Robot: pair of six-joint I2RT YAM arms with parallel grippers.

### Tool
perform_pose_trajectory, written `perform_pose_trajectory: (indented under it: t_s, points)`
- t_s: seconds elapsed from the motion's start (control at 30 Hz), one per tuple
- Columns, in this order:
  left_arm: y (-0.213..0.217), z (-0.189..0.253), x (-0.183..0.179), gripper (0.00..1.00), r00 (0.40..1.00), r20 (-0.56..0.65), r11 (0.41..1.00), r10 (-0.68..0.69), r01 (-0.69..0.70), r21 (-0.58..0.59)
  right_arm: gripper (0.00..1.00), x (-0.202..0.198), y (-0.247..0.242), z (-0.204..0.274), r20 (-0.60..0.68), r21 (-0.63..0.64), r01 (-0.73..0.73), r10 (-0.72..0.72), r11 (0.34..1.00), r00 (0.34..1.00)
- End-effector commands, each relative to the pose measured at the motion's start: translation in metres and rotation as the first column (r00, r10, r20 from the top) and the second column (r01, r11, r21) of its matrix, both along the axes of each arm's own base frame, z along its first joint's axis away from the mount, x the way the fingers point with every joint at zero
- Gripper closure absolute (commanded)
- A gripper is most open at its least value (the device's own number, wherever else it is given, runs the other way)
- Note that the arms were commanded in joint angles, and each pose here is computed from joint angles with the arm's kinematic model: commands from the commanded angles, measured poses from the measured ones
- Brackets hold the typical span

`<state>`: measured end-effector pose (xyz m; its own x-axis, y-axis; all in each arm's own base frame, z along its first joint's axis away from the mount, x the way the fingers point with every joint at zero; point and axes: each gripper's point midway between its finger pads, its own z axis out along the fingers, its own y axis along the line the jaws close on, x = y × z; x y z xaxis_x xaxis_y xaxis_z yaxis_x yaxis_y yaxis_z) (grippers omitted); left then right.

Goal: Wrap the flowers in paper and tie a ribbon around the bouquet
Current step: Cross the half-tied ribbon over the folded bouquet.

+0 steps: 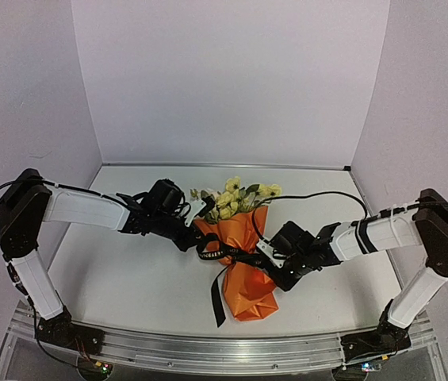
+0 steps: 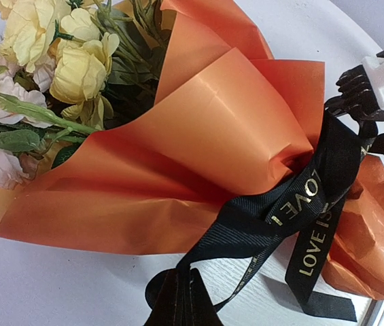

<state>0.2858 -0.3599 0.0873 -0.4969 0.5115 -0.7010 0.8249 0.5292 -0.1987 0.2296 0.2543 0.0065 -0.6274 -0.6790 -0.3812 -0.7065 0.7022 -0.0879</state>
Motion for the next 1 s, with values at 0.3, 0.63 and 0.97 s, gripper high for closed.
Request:
perform_pose_trajectory:
  t_s: [0.3, 0.63, 0.97]
  points:
    - [-0.005, 0.006, 0.012, 1.0, 1.0, 0.031, 1.0, 0.002, -0.002, 0.003, 1.0, 0.026, -0.018, 0.036, 0.19, -0.126, 0.009, 0.016, 0.992, 0.982]
    - [0.011, -0.001, 0.018, 1.0, 0.999, 0.03, 0.998, 0.045, -0.045, 0.031, 1.0, 0.009, -0.063, 0.045, 0.131, -0.216, 0.134, -0.107, 0.967, 0.985]
    - [0.012, 0.003, 0.019, 1.0, 0.998, 0.037, 0.999, 0.043, -0.043, 0.02, 1.0, -0.003, -0.086, 0.053, 0.113, -0.265, 0.166, -0.14, 0.95, 0.984]
